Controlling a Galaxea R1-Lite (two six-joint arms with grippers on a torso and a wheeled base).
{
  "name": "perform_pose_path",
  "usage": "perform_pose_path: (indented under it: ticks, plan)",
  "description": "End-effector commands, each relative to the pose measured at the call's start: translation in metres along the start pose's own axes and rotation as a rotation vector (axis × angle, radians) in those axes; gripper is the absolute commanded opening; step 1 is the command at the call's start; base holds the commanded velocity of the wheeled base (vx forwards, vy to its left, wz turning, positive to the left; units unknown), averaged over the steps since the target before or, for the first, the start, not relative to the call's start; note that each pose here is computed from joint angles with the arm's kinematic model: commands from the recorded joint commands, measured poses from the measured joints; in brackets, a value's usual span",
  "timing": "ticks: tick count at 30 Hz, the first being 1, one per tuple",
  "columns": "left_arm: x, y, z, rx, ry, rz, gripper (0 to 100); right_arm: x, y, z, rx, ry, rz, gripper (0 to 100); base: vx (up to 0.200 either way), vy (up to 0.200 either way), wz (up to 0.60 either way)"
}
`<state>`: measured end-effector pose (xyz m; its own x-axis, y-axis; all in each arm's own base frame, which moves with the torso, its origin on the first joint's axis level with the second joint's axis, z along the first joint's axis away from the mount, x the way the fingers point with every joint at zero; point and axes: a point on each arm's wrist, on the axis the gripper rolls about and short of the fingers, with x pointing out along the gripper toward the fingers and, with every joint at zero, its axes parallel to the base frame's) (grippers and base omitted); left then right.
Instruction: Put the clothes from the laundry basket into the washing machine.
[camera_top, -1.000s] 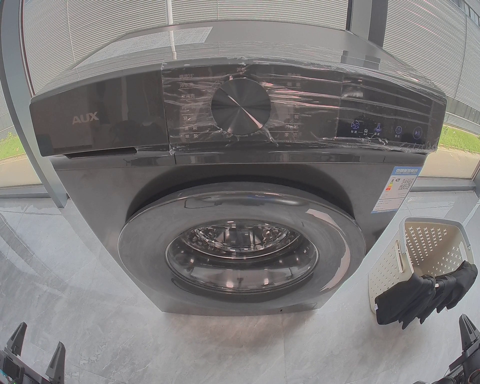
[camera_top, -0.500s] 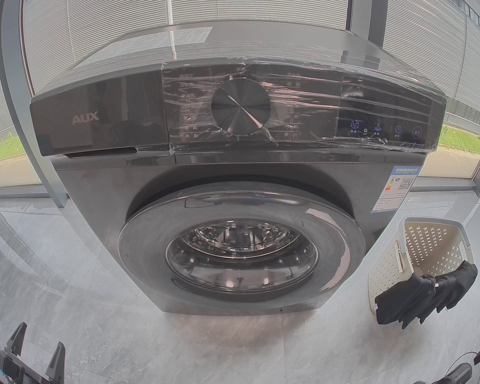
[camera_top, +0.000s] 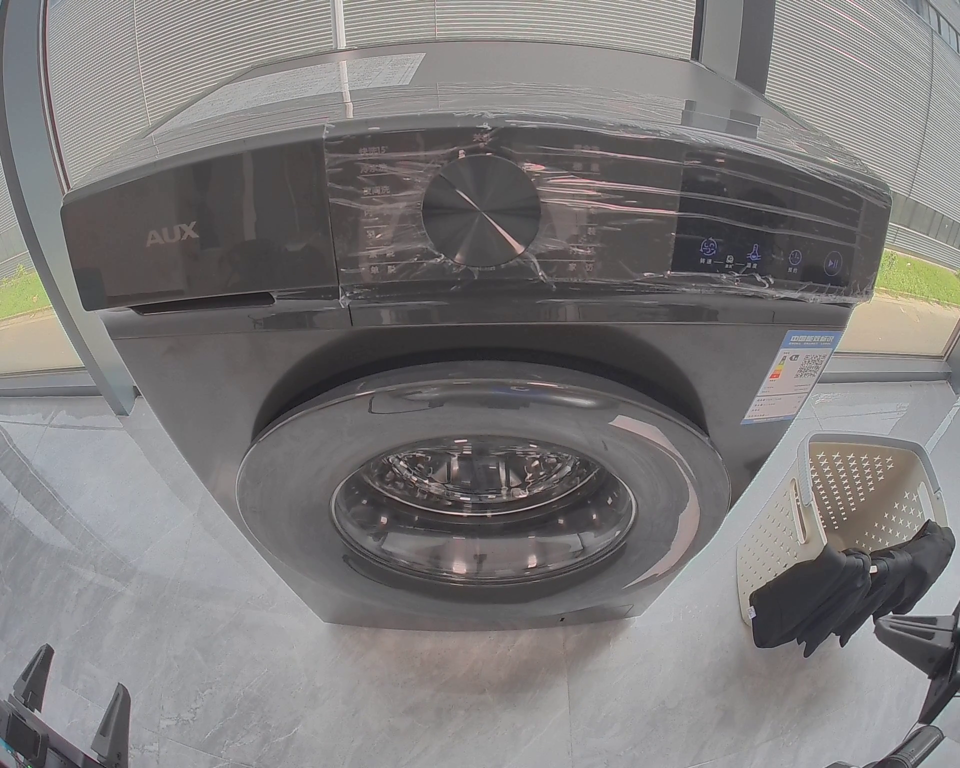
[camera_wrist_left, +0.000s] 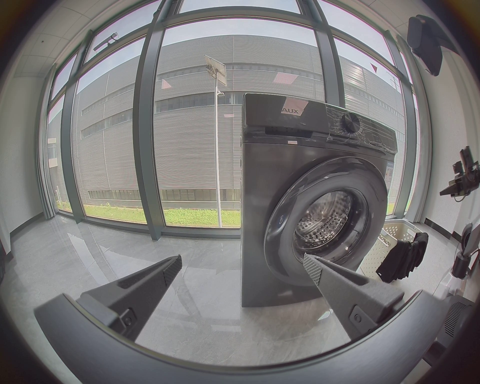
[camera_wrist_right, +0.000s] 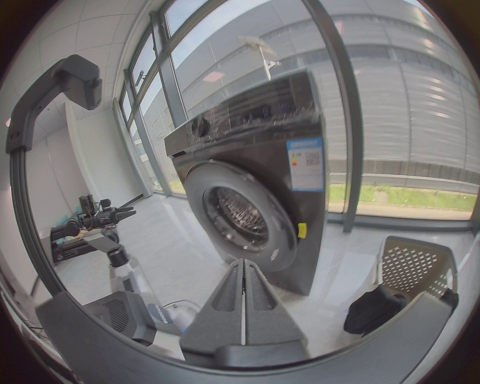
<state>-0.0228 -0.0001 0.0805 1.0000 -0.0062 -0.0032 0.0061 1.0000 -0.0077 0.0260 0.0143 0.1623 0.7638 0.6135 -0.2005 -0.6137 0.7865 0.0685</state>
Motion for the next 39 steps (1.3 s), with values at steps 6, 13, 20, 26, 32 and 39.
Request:
perform_pose_path:
  ticks: [6, 13, 20, 26, 32, 39]
  plan:
    - [0.0, 0.0, -0.005, -0.002, -0.002, 0.0, 100, 0.078, -0.028, 0.006, 0.156, 0.244, 0.228, 0, 0.0, 0.0, 0.0]
    - [0.0, 0.0, -0.005, -0.002, -0.002, 0.0, 100, 0.104, -0.031, 0.009, 0.224, 0.238, 0.268, 0, 0.0, 0.0, 0.0]
    - [0.0, 0.0, -0.005, -0.002, -0.002, -0.002, 100, 0.116, -0.036, 0.009, 0.222, 0.239, 0.201, 0, 0.0, 0.0, 0.0]
    - [0.0, 0.0, -0.005, -0.002, -0.002, 0.0, 100, 0.119, -0.039, 0.014, 0.221, 0.226, 0.19, 100, 0.0, 0.0, 0.0]
    - [0.0, 0.0, -0.005, -0.002, -0.002, 0.0, 100, 0.119, -0.039, 0.013, 0.222, 0.229, 0.185, 100, 0.0, 0.0, 0.0]
    - [0.0, 0.0, -0.005, -0.002, -0.002, 0.0, 100, 0.128, -0.043, 0.017, 0.217, 0.219, 0.184, 0, 0.0, 0.0, 0.0]
